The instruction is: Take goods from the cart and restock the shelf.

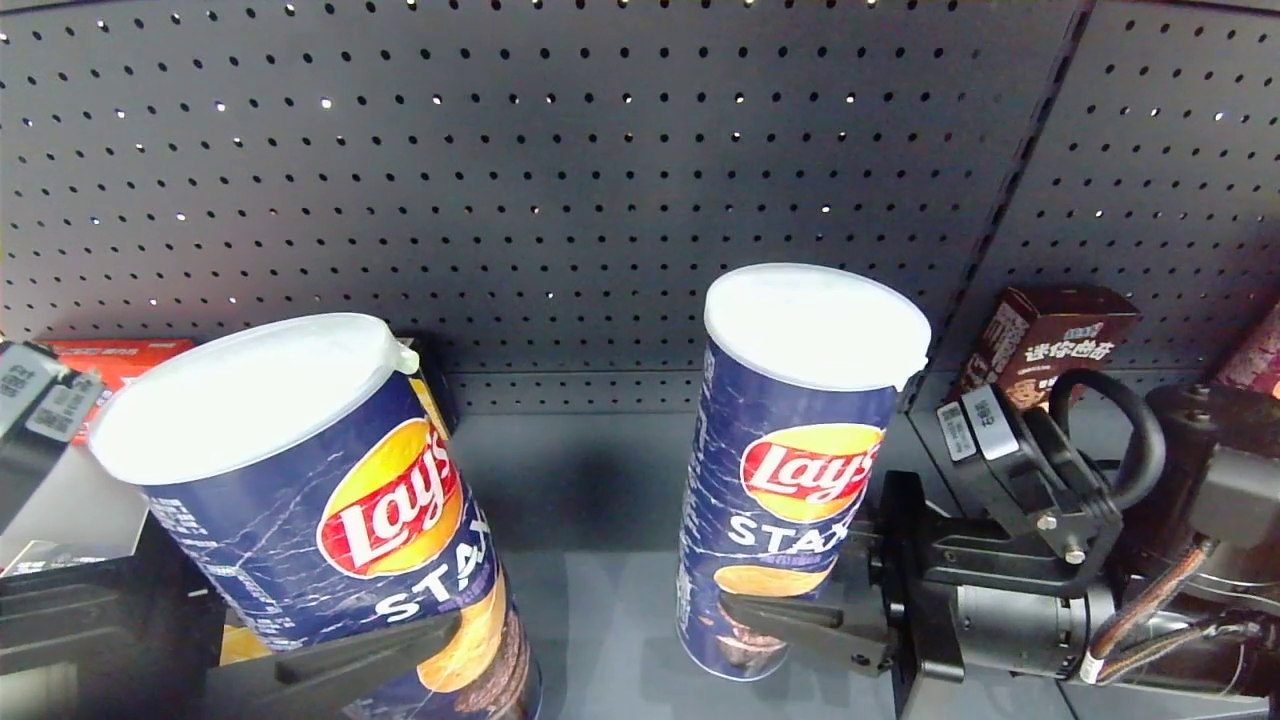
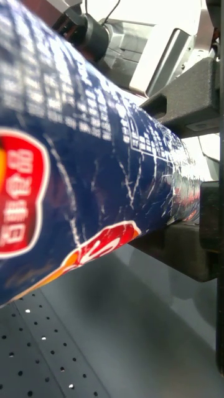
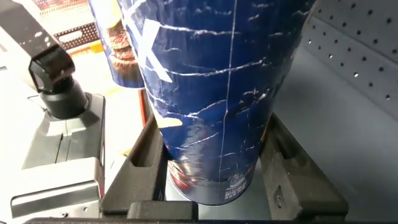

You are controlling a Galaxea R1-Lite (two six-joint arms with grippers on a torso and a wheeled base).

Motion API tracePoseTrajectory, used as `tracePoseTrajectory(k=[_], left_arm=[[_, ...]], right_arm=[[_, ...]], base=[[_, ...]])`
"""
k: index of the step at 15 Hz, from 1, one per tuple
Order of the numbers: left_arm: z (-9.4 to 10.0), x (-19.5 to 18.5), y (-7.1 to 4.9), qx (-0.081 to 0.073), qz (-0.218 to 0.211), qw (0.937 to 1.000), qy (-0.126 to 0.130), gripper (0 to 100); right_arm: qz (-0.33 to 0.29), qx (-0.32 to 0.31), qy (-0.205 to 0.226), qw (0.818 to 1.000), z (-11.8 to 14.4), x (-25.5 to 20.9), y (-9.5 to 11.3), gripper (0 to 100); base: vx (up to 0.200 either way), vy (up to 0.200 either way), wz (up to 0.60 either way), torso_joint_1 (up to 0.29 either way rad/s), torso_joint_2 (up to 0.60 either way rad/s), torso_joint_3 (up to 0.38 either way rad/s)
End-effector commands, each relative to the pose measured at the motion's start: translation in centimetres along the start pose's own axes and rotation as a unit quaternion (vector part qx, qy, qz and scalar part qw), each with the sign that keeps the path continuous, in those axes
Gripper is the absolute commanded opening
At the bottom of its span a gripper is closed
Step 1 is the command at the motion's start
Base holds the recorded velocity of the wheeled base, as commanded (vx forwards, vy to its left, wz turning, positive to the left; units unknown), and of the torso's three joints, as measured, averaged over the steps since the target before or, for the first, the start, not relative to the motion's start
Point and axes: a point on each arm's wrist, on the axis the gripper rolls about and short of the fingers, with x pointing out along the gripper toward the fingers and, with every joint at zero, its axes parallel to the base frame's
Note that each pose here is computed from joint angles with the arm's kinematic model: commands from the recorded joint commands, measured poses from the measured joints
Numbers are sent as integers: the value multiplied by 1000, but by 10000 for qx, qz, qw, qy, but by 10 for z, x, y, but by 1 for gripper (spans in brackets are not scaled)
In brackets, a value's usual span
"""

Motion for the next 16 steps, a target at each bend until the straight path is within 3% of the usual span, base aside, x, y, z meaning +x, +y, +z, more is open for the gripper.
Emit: tracePoseTrajectory(k=[1,16], left_arm=[[-1,0,0,-11,5,10000,22,0],[-4,0,1,-45,32,10000,70,0]], right_arm=[[23,53,109,9999,-9,-1,3,0],[35,183,308,9994,-49,11,0,0]], base=[[0,0,0,0,0,0],[0,0,0,0,0,0]])
